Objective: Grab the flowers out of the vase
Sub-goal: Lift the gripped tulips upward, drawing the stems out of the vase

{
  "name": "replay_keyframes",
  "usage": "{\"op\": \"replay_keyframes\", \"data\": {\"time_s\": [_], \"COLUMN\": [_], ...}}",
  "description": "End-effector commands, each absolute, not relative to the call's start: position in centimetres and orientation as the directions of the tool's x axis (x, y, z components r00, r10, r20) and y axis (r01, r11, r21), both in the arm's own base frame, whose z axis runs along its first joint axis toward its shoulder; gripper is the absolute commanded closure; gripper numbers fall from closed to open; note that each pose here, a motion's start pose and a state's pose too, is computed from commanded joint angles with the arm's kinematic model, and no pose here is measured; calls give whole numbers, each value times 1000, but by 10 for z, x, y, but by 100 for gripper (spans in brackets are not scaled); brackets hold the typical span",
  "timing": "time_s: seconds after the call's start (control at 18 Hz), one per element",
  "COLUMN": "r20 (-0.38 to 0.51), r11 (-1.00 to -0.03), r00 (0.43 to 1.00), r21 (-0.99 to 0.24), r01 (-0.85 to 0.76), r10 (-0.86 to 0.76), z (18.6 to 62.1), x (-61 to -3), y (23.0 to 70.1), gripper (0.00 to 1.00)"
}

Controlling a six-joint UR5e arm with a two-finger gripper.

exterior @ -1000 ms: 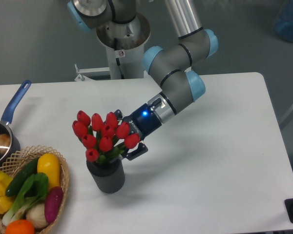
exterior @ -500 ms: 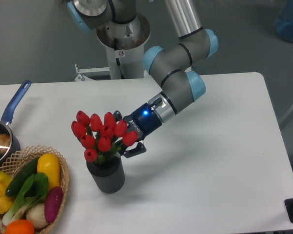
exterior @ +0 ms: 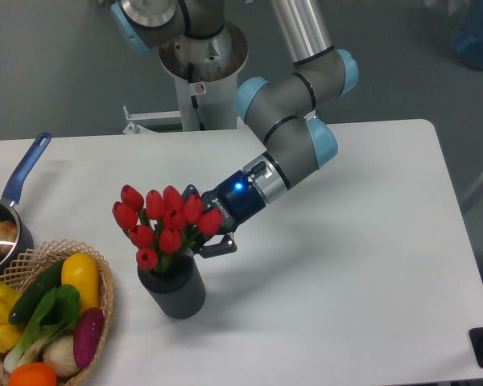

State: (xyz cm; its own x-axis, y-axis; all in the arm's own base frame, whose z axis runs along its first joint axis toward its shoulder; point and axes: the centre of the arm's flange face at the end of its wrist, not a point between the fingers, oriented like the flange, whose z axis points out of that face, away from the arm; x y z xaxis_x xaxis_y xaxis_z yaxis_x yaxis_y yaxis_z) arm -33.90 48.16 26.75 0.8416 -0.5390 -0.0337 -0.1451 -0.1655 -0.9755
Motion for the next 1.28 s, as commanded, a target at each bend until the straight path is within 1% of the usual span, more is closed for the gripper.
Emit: {"op": "replay_keyframes", "data": {"time_s": [0.44,0.61,0.89,1.0,1.28], "r20": [-16,-12,-1,3,-5], "r11": [-159,-122,-89,-59,-50], "r00": [856,861,866,868,876], "r21": [-981,-989,-995,-998,-998], "r01": [-114,-85,-53,-30,-33], "r10": [-517,-508,-501,-496,-483], "z": [262,266,270,273,285], "x": [-345,-348,-347,-346,-351], "y": [471,468,466,464,458], "gripper": [72,72,71,71,70]}}
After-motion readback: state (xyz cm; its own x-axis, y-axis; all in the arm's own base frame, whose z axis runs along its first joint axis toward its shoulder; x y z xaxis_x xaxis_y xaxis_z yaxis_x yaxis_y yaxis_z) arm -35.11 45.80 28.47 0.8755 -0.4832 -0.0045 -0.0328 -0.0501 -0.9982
